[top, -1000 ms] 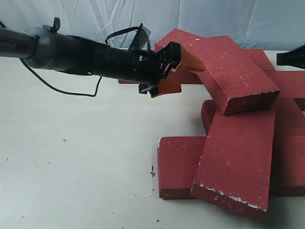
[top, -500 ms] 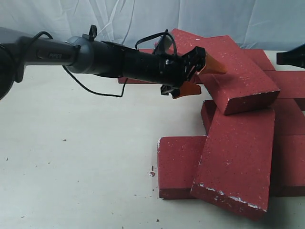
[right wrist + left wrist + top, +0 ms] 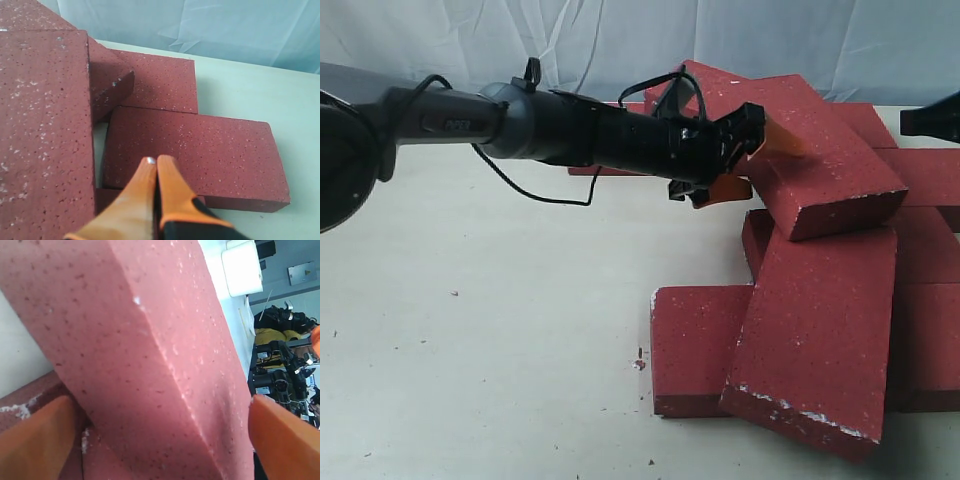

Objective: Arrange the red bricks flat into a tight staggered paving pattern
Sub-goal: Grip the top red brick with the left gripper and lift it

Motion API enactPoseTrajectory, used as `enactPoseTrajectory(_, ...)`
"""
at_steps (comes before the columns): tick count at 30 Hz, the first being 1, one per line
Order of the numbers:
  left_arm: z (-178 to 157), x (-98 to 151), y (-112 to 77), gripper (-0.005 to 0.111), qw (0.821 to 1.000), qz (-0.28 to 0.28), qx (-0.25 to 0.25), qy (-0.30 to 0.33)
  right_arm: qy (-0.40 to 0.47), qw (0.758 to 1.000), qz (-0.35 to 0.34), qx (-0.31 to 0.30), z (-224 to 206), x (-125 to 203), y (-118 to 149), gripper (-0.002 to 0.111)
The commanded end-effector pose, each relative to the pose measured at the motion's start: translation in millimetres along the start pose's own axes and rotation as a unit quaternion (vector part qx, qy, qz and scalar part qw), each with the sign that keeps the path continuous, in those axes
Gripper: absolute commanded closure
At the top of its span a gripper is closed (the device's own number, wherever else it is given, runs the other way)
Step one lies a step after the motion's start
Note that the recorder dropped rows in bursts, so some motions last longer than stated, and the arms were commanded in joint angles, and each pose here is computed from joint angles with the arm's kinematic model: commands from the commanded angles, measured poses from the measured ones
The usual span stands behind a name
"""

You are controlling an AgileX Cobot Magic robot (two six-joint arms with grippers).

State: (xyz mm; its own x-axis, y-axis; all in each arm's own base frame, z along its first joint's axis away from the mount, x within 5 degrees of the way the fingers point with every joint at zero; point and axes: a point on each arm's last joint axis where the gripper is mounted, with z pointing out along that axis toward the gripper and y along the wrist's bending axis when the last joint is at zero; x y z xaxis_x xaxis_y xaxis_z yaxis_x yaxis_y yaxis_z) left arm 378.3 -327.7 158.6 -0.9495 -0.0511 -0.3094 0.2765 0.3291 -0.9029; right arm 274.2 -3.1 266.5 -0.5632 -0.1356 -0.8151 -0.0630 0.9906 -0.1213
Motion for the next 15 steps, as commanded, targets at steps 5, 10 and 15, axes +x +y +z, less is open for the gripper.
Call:
enactPoseTrajectory(5,3.7,1.9,-3.2,0.043,1.0,-0.004,0.02,0.01,-0.009,1.0,0.0,0.001,0.2,-2.7,-0.7,0.109)
enactPoseTrajectory(10,3.1,6.2,-8.3,0.073,0.998,-0.004,0.048,0.033,-0.009,1.0,0.0,0.001,0.2,-2.7,-0.7,0.109)
enactPoseTrajectory(15,0.0,6.8,-14.7,0.099,0.997,-0.001,0.068,0.045,-0.009,1.0,0.0,0.001,0.2,-2.7,-0.7,0.109)
